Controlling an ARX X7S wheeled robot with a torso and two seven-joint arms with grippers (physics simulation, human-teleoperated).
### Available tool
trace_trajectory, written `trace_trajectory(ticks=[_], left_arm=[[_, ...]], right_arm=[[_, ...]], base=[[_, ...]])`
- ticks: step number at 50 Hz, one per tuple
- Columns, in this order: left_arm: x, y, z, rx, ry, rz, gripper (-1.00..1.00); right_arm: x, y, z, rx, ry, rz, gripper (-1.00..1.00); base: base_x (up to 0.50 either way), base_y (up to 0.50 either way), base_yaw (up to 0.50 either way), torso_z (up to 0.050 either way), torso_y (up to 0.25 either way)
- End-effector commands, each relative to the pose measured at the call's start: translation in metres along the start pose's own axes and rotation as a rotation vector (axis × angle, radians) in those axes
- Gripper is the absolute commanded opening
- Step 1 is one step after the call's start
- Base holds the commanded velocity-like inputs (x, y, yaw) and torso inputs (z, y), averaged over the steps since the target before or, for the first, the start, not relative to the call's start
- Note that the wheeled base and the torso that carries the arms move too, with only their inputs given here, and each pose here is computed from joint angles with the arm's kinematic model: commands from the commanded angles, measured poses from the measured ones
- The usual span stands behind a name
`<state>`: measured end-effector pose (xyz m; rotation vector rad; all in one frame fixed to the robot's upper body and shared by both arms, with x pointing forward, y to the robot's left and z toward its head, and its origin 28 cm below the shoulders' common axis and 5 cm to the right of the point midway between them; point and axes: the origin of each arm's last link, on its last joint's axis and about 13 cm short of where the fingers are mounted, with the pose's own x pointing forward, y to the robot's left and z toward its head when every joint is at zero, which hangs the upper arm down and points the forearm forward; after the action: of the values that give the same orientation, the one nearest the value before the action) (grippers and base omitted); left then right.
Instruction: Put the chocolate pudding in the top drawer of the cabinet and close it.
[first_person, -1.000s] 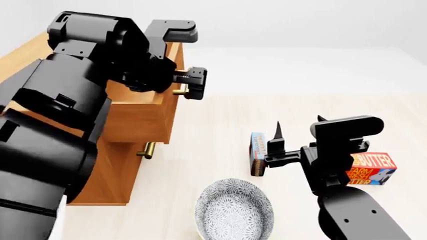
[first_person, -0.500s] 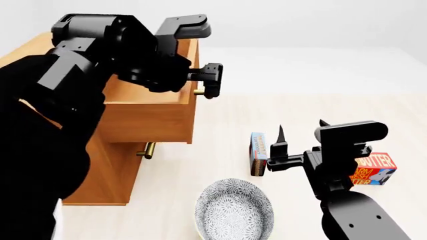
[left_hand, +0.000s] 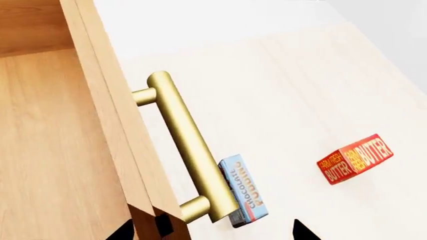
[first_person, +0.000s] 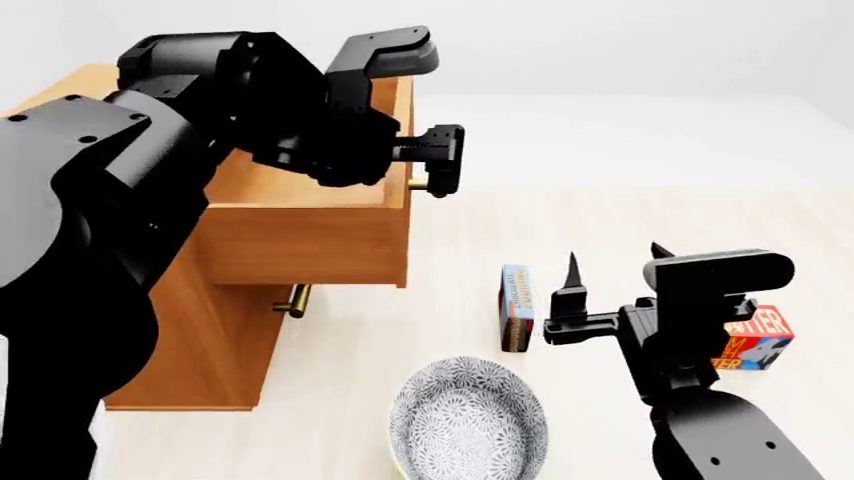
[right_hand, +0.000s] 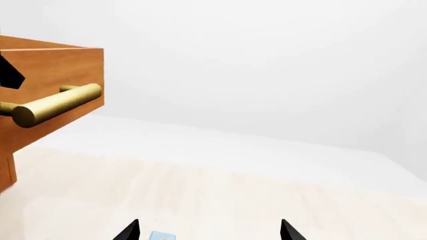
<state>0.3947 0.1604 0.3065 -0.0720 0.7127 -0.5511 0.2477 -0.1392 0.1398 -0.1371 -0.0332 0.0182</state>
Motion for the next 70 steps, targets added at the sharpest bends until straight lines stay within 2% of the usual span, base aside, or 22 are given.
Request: trace_trajectory(ticks=[1,15,46,53,59,70], left_arm=[[0.004,-0.015,0.001,-0.027,-0.013,-0.102,1.0],[0.006,-0.023,0.001,-0.022,-0.017,-0.143,1.0],[0.009,-0.044,0.001,-0.008,-0.033,-0.261,1.0],[0.006,-0.042,0.006,-0.013,-0.058,-0.231,1.0],[0.001,-0.039,0.011,-0.018,-0.074,-0.153,1.0],[-0.007,-0.03,0.019,0.03,-0.108,-0.028,1.0]], right_arm=[[-0.005,-0.011,0.002,-0.01,-0.03,-0.078,1.0],[-0.016,-0.026,0.004,0.008,-0.063,-0.16,1.0],[-0.013,-0.026,-0.003,0.03,-0.056,-0.155,1.0],[-0.015,-0.026,-0.004,0.028,-0.053,-0.15,1.0],[-0.017,-0.027,-0.004,0.029,-0.055,-0.149,1.0],[-0.016,-0.027,-0.004,0.029,-0.056,-0.151,1.0]], base=[[0.0,0.0,0.0,0.0,0.0],[0.0,0.0,0.0,0.0,0.0],[0.0,0.0,0.0,0.0,0.0],[0.0,0.0,0.0,0.0,0.0],[0.0,0.0,0.0,0.0,0.0],[0.0,0.0,0.0,0.0,0.0]])
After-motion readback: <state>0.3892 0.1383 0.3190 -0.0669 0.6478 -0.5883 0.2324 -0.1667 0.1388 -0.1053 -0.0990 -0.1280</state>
